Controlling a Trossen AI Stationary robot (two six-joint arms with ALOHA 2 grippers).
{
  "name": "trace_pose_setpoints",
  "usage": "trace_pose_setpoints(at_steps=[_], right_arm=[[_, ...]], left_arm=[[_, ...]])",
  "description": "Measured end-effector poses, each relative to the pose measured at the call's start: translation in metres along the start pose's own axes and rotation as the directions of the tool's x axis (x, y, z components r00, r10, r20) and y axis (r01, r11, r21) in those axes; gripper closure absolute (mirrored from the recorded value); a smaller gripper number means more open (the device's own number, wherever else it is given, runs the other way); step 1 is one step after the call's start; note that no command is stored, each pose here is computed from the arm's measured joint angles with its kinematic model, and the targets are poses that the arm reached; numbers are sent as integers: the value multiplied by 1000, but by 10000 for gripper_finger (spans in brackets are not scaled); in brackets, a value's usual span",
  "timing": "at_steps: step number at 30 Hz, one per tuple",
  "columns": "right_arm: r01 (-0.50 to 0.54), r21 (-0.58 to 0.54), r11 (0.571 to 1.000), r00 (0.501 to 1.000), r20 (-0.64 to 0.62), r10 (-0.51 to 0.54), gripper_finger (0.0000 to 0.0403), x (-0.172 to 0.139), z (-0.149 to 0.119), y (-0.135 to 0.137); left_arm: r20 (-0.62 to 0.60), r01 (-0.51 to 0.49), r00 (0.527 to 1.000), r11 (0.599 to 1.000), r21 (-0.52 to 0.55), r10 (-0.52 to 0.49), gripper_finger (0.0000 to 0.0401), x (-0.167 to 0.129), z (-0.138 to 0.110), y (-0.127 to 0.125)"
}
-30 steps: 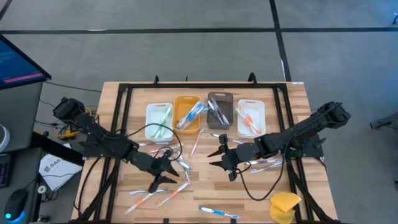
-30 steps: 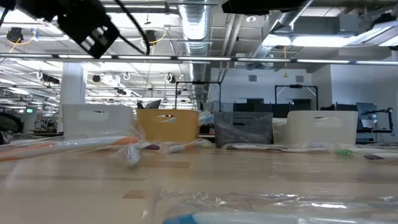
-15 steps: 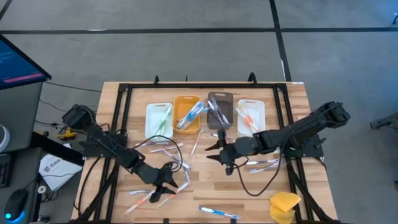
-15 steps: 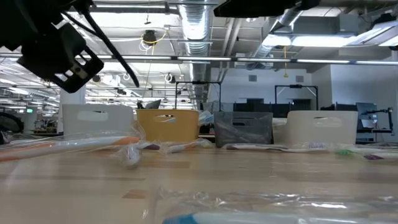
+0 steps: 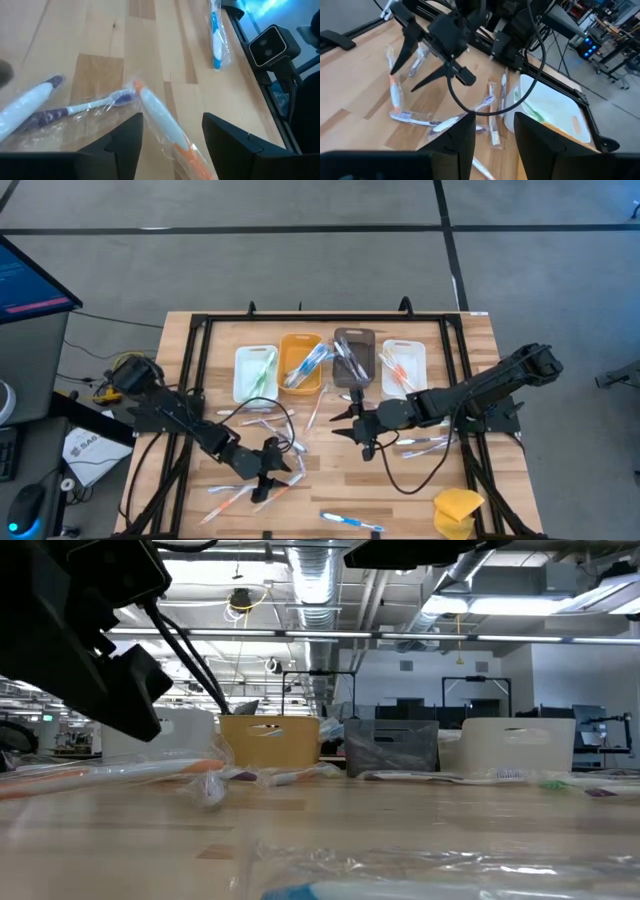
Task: Pick & Place Toothbrushes
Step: Put the orange toothbrush into the right white bin
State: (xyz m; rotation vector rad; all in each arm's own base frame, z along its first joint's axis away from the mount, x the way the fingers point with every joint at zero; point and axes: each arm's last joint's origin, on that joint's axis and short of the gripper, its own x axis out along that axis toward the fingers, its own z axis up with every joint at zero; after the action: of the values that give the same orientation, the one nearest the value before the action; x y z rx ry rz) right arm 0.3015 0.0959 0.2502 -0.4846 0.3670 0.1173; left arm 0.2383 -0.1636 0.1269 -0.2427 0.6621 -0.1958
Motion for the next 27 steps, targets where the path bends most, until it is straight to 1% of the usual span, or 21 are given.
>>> trace_pose_setpoints(at_steps=[4,8,13,17,22,25,27], right_arm=[[-4,9,1000,1000,2,4,274,0,1,1],[-3,61,998,1000,13,2,274,-1,2,2],[-6,110,994,1000,9,5,274,-1,2,2],[-20,110,994,1000,12,18,274,-2,3,7],[-40,90,995,999,22,38,274,-4,5,13],[-39,90,995,999,22,37,274,-4,5,13],[-39,90,995,999,21,37,274,-4,5,13]], left_arm=[[-2,5,1000,1000,-3,-5,191,2,-2,0],[-3,9,1000,1000,-4,-9,182,2,-1,0],[0,1,1000,999,-34,-1,169,3,0,3],[0,-2,1000,998,-57,2,160,3,0,3],[-26,-24,999,988,-152,20,154,10,-6,6],[-34,-28,999,988,-151,23,155,18,-10,6],[-18,0,1000,989,-148,-3,157,23,-9,4]])
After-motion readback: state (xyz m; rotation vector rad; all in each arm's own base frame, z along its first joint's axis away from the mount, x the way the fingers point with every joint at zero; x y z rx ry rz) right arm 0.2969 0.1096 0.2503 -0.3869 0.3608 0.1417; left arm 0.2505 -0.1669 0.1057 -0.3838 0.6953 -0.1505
